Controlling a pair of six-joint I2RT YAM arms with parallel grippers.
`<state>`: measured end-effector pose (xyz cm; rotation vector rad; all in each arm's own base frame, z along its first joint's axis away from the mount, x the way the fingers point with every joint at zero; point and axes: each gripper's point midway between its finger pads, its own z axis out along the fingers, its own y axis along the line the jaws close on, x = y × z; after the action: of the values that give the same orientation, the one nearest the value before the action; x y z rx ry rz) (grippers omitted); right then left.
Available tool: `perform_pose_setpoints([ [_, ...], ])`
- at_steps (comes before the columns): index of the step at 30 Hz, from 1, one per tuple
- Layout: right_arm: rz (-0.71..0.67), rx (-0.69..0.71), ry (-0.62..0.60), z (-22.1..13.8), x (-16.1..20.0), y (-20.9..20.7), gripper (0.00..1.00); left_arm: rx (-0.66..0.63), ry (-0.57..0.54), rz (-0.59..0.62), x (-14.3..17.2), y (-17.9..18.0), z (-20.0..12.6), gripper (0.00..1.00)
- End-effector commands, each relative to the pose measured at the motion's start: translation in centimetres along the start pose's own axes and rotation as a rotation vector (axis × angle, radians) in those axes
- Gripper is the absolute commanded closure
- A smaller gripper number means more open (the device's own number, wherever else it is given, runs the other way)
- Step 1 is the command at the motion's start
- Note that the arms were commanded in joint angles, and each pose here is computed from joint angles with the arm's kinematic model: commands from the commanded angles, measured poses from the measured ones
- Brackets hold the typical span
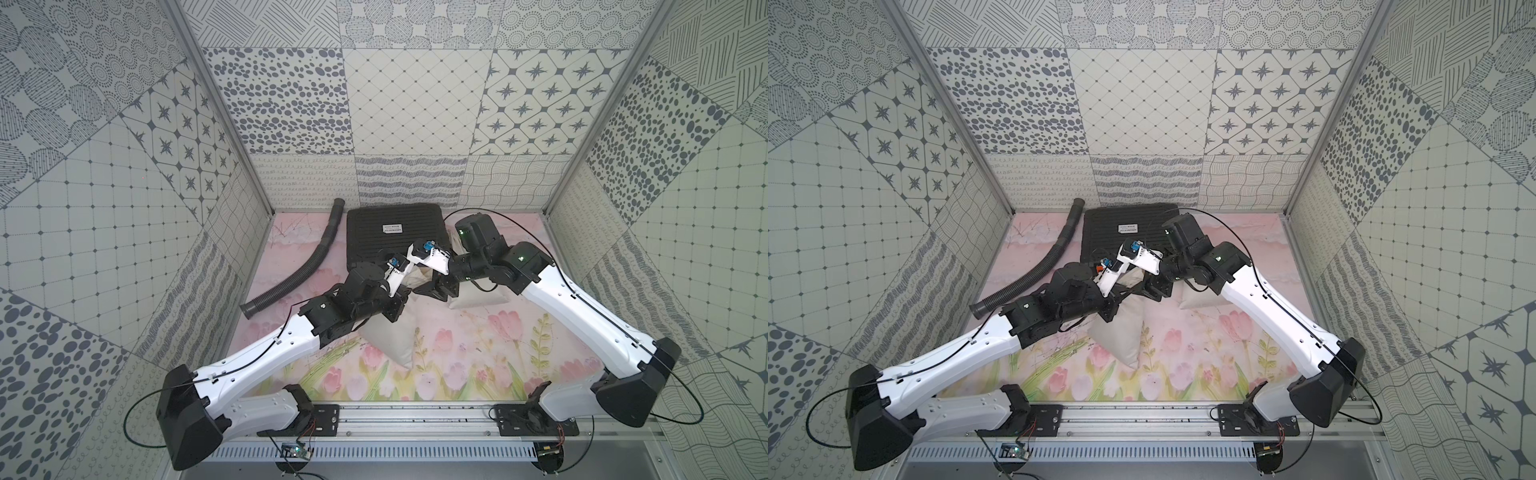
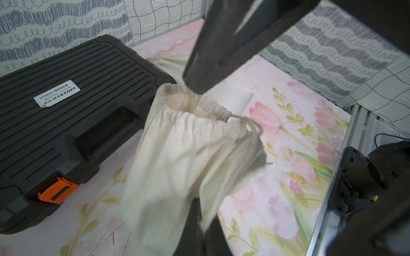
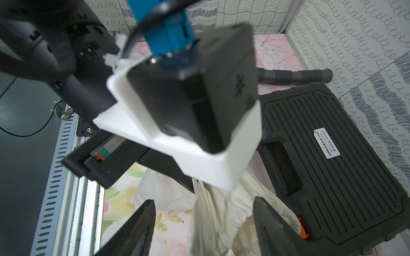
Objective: Close the soil bag
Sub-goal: Frap the soil bag at the center of the board.
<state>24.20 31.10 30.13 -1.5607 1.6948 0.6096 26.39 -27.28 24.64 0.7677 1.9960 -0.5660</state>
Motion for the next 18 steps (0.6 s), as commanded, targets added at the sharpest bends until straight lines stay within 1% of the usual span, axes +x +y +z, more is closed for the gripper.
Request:
perform_pose_setpoints([
  [1, -0.069, -0.023, -0.017, 0.4, -0.3, 0.4, 0.33, 0.023, -0.109, 0.022, -3.0, -0.6, -0.5, 1.0],
  [2, -0.069, -0.025, -0.013, 0.5, -0.1, 0.4, 0.37, 0.023, -0.109, 0.022, -3.0, -0.6, -0.5, 1.0],
  [5, -0.061, -0.026, 0.013, 1.2, 0.6, 0.3, 0.44, 0.021, -0.103, 0.024, -2.9, -0.5, -0.4, 1.0],
  [11, -0.056, -0.055, 0.037, 2.3, 1.6, 0.8, 0.53, 0.015, -0.1, 0.02, -2.8, -0.4, -0.3, 1.0],
  [13, -0.061, -0.057, 0.042, 2.5, 1.8, 1.0, 0.59, 0.011, -0.101, 0.02, -2.8, -0.3, -0.3, 1.0],
  [14, -0.056, -0.05, 0.043, 2.6, 1.8, 0.8, 0.63, 0.012, -0.101, 0.019, -2.8, -0.4, -0.3, 1.0],
  [16, -0.049, -0.021, 0.033, 2.5, 1.5, 0.3, 0.82, 0.009, -0.099, 0.017, -2.7, -0.3, -0.3, 1.0],
  [18, -0.044, 0.03, 0.002, 2.2, 0.7, -0.5, 0.95, 0.006, -0.098, 0.014, -2.7, -0.2, -0.3, 1.0],
])
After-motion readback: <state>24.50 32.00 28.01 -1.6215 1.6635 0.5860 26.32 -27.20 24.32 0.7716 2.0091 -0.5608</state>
